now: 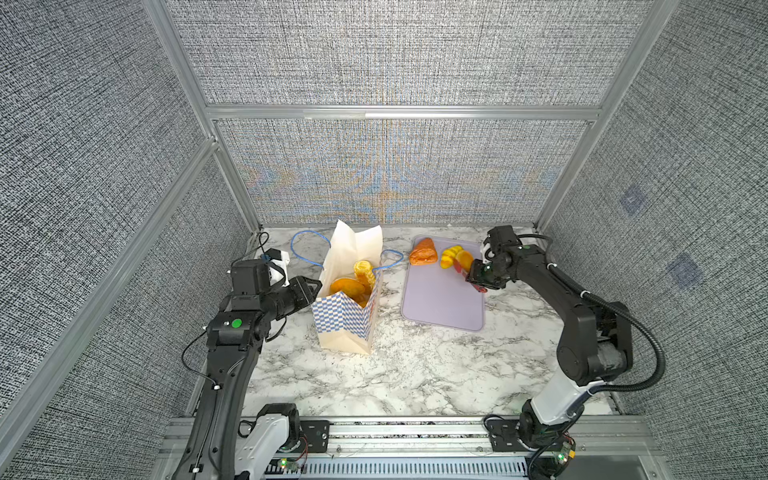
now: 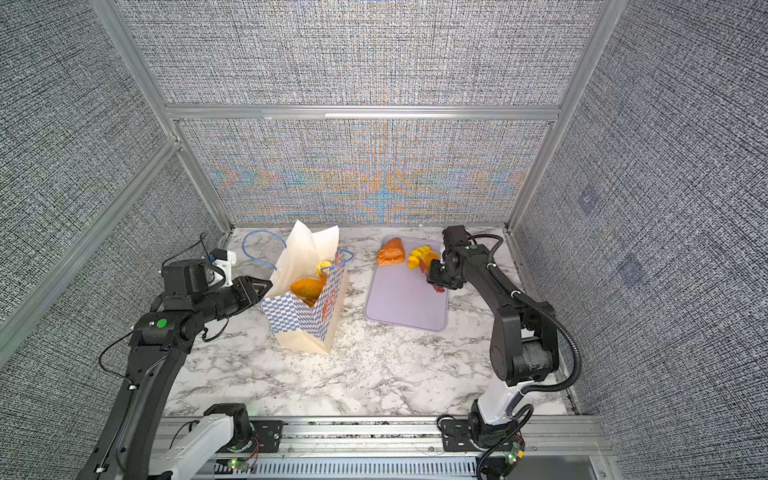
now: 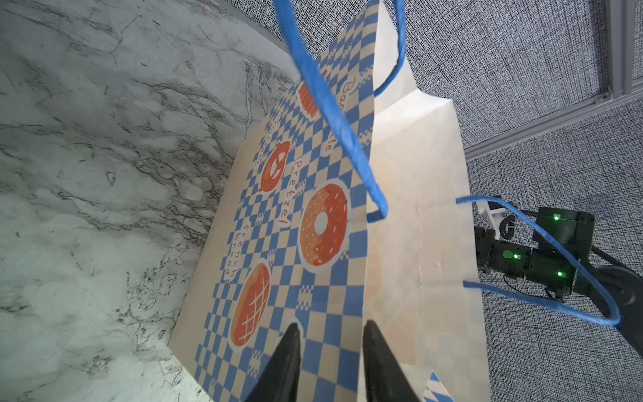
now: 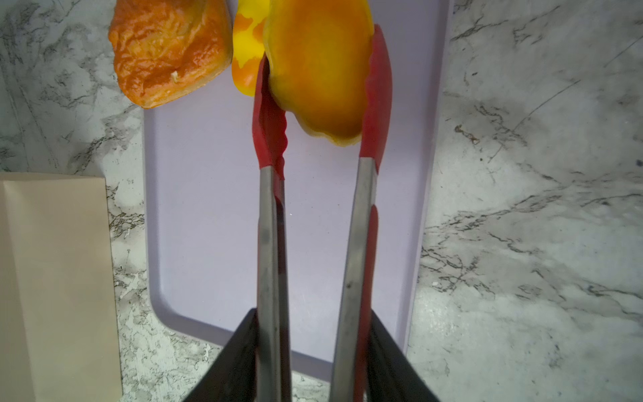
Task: Pack bread into a paper bag
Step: Pick up the bread from the tray, then place the bread in the paper bag, then pick up the bread from the tray.
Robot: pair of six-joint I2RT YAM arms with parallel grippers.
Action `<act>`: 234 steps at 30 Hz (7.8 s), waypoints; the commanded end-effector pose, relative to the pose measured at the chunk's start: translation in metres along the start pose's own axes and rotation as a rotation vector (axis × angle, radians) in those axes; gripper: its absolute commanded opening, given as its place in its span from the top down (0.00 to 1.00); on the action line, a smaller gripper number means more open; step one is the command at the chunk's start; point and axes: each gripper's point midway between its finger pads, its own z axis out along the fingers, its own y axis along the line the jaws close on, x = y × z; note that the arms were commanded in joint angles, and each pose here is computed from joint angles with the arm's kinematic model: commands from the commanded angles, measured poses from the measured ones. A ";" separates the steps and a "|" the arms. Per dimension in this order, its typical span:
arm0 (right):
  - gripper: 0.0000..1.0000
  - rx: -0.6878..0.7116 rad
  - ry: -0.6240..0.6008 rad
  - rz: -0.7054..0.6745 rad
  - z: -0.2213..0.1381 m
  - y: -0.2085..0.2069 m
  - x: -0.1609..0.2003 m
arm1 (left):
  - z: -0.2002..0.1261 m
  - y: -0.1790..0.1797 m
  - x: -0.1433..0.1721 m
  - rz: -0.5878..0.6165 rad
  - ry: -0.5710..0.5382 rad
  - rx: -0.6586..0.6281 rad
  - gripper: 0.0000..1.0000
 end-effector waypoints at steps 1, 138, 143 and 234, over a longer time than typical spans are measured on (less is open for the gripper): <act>0.55 -0.024 -0.025 0.003 -0.010 0.004 -0.001 | -0.001 -0.003 -0.003 0.008 -0.014 0.014 0.70; 0.46 -0.181 -0.287 -0.112 -0.114 0.085 -0.005 | -0.001 -0.004 -0.001 0.002 -0.021 0.028 1.00; 0.46 -0.131 -0.225 -0.083 -0.085 0.068 -0.005 | 0.000 -0.004 -0.002 0.004 -0.021 0.029 1.00; 0.61 -0.316 -0.213 0.011 -0.090 0.097 -0.015 | -0.004 -0.006 0.002 0.000 -0.028 0.042 1.00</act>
